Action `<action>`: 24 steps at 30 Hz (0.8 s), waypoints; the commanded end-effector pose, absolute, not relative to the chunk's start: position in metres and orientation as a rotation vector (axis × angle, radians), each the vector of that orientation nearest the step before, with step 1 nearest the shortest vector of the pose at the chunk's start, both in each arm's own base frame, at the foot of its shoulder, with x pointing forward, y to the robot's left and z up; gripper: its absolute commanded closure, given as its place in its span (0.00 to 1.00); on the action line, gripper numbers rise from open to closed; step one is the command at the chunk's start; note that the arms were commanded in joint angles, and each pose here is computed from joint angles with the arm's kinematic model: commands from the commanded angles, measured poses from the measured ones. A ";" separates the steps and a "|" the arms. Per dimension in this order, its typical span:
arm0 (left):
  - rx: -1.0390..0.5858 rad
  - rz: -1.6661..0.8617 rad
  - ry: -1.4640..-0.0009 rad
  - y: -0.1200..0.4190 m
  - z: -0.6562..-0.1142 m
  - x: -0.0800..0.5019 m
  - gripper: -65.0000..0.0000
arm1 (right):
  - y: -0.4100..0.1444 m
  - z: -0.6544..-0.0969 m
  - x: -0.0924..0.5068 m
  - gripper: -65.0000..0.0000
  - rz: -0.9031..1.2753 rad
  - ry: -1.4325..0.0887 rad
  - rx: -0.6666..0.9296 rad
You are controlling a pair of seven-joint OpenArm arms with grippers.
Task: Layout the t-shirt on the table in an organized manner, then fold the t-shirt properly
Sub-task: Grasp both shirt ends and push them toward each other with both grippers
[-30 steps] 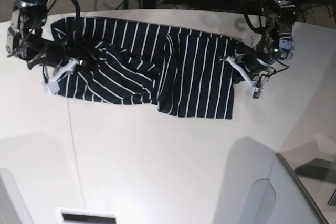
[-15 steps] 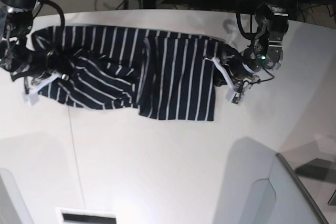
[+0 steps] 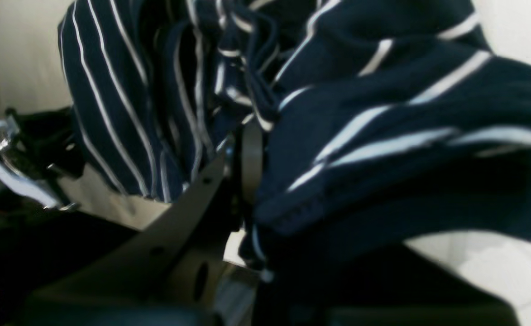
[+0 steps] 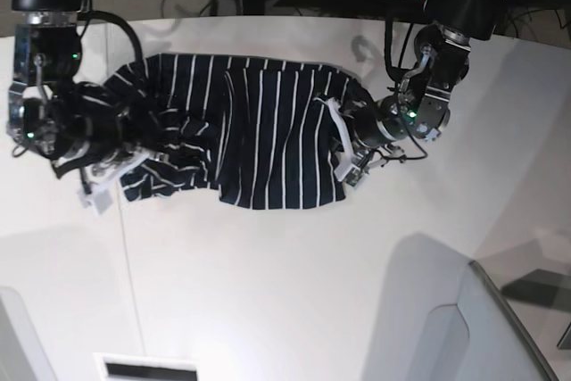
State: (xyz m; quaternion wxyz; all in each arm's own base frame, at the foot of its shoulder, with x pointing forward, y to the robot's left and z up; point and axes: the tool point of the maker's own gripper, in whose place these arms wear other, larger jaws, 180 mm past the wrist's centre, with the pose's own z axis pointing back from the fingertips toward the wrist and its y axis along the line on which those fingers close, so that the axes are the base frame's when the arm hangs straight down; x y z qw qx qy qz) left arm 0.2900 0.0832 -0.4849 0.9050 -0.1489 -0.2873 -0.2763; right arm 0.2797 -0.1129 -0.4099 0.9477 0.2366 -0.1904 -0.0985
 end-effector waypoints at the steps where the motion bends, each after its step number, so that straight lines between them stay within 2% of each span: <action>1: -0.323 -0.572 -0.642 0.078 -0.473 0.302 1.00 | -0.103 -0.394 0.291 1.00 -0.181 -0.438 0.515; 10: -0.306 -0.565 -0.643 0.087 -0.473 0.304 1.00 | -0.034 -0.378 0.301 1.00 -0.144 -0.405 0.602; 17: -0.292 -0.572 -0.637 0.095 -0.473 0.301 1.00 | -0.004 -0.374 0.303 1.00 -0.090 -0.425 0.630; 24: -0.280 -0.574 -0.636 0.101 -0.473 0.302 1.00 | 0.015 -0.398 0.296 1.00 -0.053 -0.373 0.615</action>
